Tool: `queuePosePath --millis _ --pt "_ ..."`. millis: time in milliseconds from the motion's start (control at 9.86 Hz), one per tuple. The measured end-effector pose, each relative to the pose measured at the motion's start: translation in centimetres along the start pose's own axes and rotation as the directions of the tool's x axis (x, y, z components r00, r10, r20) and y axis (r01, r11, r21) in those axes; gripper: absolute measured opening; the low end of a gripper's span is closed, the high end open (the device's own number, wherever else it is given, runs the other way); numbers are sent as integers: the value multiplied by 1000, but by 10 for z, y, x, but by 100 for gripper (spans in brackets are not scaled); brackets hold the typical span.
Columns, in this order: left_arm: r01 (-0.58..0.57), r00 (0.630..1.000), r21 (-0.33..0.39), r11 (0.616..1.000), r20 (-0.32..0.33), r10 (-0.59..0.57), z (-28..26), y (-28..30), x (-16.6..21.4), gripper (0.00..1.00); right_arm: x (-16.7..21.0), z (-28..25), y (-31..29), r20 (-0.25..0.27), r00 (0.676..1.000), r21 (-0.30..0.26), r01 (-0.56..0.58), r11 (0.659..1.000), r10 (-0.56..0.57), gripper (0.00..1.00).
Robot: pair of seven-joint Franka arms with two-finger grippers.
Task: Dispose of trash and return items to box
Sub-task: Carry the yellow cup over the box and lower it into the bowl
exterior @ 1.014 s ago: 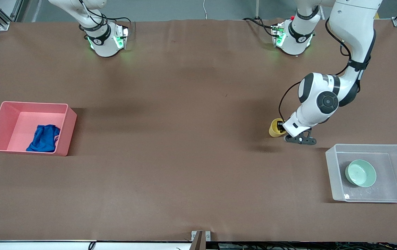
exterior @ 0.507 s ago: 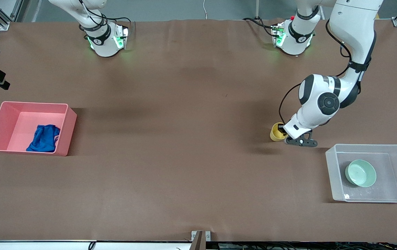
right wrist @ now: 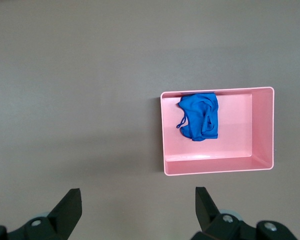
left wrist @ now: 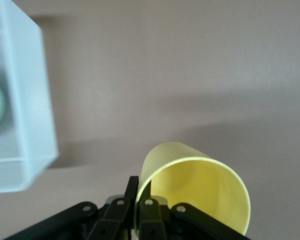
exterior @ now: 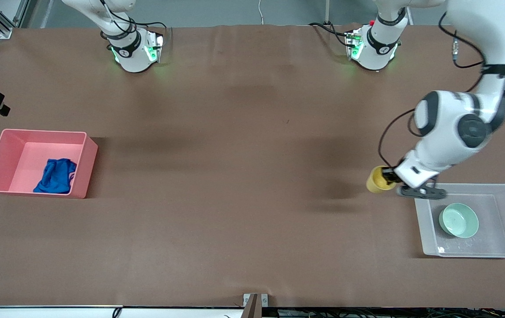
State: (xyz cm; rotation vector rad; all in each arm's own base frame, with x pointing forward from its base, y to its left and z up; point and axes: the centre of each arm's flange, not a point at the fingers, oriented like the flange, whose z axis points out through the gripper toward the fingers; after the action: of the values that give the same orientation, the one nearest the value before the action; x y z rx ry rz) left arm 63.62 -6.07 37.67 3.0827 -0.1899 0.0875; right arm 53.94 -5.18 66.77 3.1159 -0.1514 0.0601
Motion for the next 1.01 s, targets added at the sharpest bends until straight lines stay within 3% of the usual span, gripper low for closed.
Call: queuePosePath --millis 304,1014 --pt "-45 998 15 999 -44 45 -33 -112 32 4 1 0 -1 -2 1000 0 1 1000 -1 100" --pt "-111 993 20 994 -24 112 30 -255 40 4 0 0 -4 0 1000 0 8 1000 -8 100"
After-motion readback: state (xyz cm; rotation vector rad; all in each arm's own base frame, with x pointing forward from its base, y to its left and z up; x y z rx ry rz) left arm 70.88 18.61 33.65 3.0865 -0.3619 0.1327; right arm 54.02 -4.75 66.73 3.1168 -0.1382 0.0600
